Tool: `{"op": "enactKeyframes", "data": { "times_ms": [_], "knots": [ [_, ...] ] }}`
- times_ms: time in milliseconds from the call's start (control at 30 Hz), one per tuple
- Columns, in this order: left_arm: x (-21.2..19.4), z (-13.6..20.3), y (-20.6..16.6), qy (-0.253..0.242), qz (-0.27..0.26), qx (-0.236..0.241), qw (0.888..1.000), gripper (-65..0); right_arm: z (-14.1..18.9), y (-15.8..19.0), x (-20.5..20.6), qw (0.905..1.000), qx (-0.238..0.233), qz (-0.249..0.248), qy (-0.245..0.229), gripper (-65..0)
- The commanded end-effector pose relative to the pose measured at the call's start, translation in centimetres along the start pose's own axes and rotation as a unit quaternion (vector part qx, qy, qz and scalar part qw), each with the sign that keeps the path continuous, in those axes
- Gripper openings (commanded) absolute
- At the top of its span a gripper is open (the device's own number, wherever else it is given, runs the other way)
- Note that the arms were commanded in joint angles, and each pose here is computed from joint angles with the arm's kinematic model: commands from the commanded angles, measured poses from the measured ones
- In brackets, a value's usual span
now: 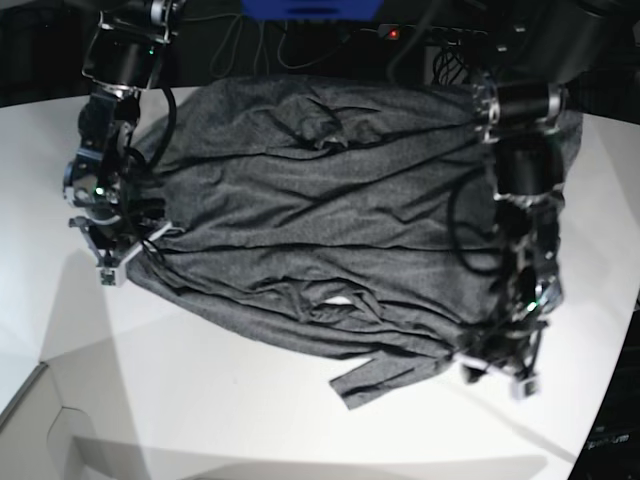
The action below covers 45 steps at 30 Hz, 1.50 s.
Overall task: Layout the t-shirt on the table in an organized manner, then fold the t-shirt properly
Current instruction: 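Lay the sleeve down and regrasp the shirt hem with the left gripper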
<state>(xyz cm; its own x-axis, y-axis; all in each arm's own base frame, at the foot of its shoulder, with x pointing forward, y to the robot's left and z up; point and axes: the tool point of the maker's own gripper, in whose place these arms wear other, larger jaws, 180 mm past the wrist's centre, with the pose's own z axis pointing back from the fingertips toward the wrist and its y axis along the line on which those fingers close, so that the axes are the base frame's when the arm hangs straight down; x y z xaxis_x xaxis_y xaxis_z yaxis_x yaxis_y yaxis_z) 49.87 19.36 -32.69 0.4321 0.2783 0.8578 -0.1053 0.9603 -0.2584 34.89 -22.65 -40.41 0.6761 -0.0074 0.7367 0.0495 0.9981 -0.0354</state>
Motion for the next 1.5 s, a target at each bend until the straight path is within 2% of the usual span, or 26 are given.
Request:
{"op": "enactKeyframes", "data": {
  "times_ms": [0, 133, 233, 400, 567, 800, 900, 1000, 1100, 1233, 1333, 1467],
  "knots": [
    [2.3, -0.4, -2.3, -0.026, -0.011, -0.022, 0.999, -40.3, 1.0, -0.2, 4.0, 0.998, -0.003, 0.002, -0.063, -37.7],
    [0.9, -2.3, -9.5, -0.002, -0.055, -0.082, 0.995, -40.3, 3.5, 0.0, 5.8, 0.9945, -0.012, 0.016, -0.103, -37.7],
    [-1.2, -4.0, -11.9, -0.001, -0.076, -0.094, 0.993, -40.3, 4.5, 0.4, 6.0, 0.9935, -0.012, 0.017, -0.112, -37.7],
    [-2.7, -6.1, -9.7, -0.009, -0.069, -0.062, 0.996, -40.3, 5.1, 0.2, 4.5, 0.9946, -0.015, 0.024, -0.1, -37.6],
    [-2.8, -6.5, -7.1, -0.016, -0.068, -0.034, 0.997, -40.3, 5.2, 0.1, 2.9, 0.9959, -0.016, 0.026, -0.086, -37.6],
    [-2.3, -6.0, -0.4, -0.009, -0.077, 0.018, 0.997, -40.3, 5.2, 0.2, 2.4, 0.9965, -0.015, 0.025, -0.079, -37.6],
    [-3.3, -5.4, 2.5, -0.002, -0.042, 0.041, 0.998, -40.3, 5.2, 0.4, 2.5, 0.9964, -0.013, 0.026, -0.079, -37.5],
    [-4.6, -4.9, 4.3, 0.029, -0.016, 0.055, 0.998, -40.3, 5.2, 0.6, 2.7, 0.9963, -0.011, 0.025, -0.082, -37.5],
    [-5.4, -4.8, 4.3, 0.05, -0.005, 0.054, 0.997, -40.3, 5.1, 1.3, 2.8, 0.9963, -0.004, 0.016, -0.084, -37.5],
    [-5.3, -4.9, 3.7, 0.048, 0.001, 0.048, 0.998, -40.3, 5.0, 2.3, 3.0, 0.996, 0.007, 0.022, -0.086, -37.5],
    [-2.5, -5.3, 2.0, 0.015, -0.004, 0.026, 1.0, -40.3, 4.9, 3.1, 2.7, 0.9961, 0.017, 0.029, -0.082, -37.5],
    [-0.3, -4.9, -0.5, -0.003, -0.014, -0.006, 1.0, -40.3, 4.9, 3.1, 2.6, 0.9962, 0.016, 0.029, -0.081, -37.6]
  ]
}}
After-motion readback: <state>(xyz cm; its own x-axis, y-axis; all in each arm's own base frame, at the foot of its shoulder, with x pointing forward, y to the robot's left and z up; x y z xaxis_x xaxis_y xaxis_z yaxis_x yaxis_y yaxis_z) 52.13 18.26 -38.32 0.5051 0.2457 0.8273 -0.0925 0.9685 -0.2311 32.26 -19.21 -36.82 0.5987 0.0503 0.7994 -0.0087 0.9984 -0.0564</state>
